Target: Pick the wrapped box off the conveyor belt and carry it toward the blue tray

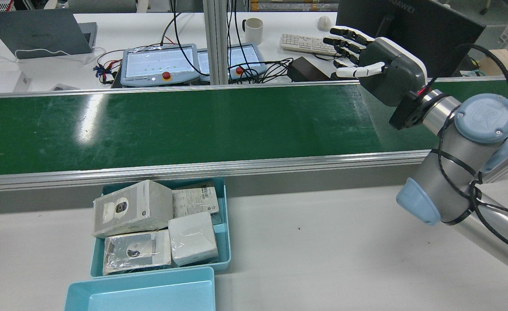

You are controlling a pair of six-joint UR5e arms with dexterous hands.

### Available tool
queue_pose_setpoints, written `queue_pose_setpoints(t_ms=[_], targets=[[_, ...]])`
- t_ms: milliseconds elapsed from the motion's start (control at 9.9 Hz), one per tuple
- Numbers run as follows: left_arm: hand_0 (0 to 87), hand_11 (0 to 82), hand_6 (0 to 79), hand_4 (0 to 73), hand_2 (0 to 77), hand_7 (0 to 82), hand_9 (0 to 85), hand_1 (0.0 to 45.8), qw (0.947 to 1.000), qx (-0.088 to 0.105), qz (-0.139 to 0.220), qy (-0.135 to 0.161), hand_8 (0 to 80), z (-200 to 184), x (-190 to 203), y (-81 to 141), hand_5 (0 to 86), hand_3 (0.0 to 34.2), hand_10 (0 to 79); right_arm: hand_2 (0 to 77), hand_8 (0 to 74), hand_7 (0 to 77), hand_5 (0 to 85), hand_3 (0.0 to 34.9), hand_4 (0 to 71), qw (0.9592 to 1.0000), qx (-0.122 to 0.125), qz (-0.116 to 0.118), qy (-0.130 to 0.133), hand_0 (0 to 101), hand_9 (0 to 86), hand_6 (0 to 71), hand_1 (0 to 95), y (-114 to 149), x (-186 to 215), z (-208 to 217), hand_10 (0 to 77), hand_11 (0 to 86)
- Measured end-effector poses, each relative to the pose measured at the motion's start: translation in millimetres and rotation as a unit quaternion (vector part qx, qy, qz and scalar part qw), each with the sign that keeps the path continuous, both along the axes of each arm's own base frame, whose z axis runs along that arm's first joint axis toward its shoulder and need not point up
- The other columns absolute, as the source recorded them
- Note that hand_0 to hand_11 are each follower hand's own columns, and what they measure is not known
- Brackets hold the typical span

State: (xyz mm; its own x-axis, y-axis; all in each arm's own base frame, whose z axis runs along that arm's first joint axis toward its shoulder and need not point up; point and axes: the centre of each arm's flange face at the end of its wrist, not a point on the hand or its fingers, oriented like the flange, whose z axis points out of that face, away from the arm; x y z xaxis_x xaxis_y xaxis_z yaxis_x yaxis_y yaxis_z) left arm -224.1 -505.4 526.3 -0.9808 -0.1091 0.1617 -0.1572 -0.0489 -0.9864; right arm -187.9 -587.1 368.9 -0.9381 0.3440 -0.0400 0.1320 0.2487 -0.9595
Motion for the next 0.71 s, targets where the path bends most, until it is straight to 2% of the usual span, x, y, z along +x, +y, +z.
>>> queue_pose_setpoints(t_ms=[101,202,303,404,606,707], targets=[[0.0,0.0,0.0,0.0,0.5,0.0,0.0,0.0,1.0000,0.000,0.000,0.000,0.5,0.0,0.0,0.0,1.1,0.0,0.5,19.6,0.0,19.1,24.5,14.6,9.8,1.0000,-0.001,0.000,0.001,50,4.4,3.8,18.5,-2.8,-1.8,-0.2,0.5,2.2],[0.0,0.0,0.0,0.0,0.5,0.5,0.0,0.0,1.0000,0.000,0.000,0.000,0.5,0.0,0.0,0.0,1.1,0.0,0.5,19.6,0.0,19.1,24.5,14.6,9.8,1.0000,-0.001,0.001,0.002,50,4.4,3.8,18.5,-4.9,-2.2,-0.5,0.5,2.2],[0.0,0.0,0.0,0.0,0.5,0.5,0.0,0.0,1.0000,0.000,0.000,0.000,0.5,0.0,0.0,0.0,1.1,0.0,0.5,20.2,0.0,20.2,24.5,17.1,9.8,1.0000,-0.001,0.002,0.002,50,4.4,3.8,18.5,-7.7,-2.8,-1.8,0.5,2.2],[0.0,0.0,0.0,0.0,0.5,0.5,0.0,0.0,1.0000,0.000,0.000,0.000,0.5,0.0,0.0,0.0,1.1,0.0,0.0,20.2,0.0,20.7,24.5,17.6,11.5,1.0000,0.000,0.002,0.001,50,5.4,4.4,18.5,-10.5,-4.8,-4.1,0.0,2.2],[0.0,0.0,0.0,0.0,0.5,0.0,0.0,0.0,1.0000,0.000,0.000,0.000,0.0,0.0,0.0,0.0,1.1,0.0,0.0,22.4,0.0,22.4,24.5,17.0,12.5,0.9999,0.010,0.002,-0.005,50,5.4,6.0,18.5,-13.9,-7.4,-11.4,0.0,2.2],[0.0,0.0,0.0,0.0,0.5,0.5,0.0,0.0,1.0000,0.000,0.000,0.000,0.0,0.0,0.0,0.0,1.1,0.0,0.0,25.1,0.0,22.4,24.5,15.6,12.0,0.9998,0.016,0.002,-0.009,50,6.5,6.0,20.7,-14.4,-6.6,-14.9,1.6,3.8]])
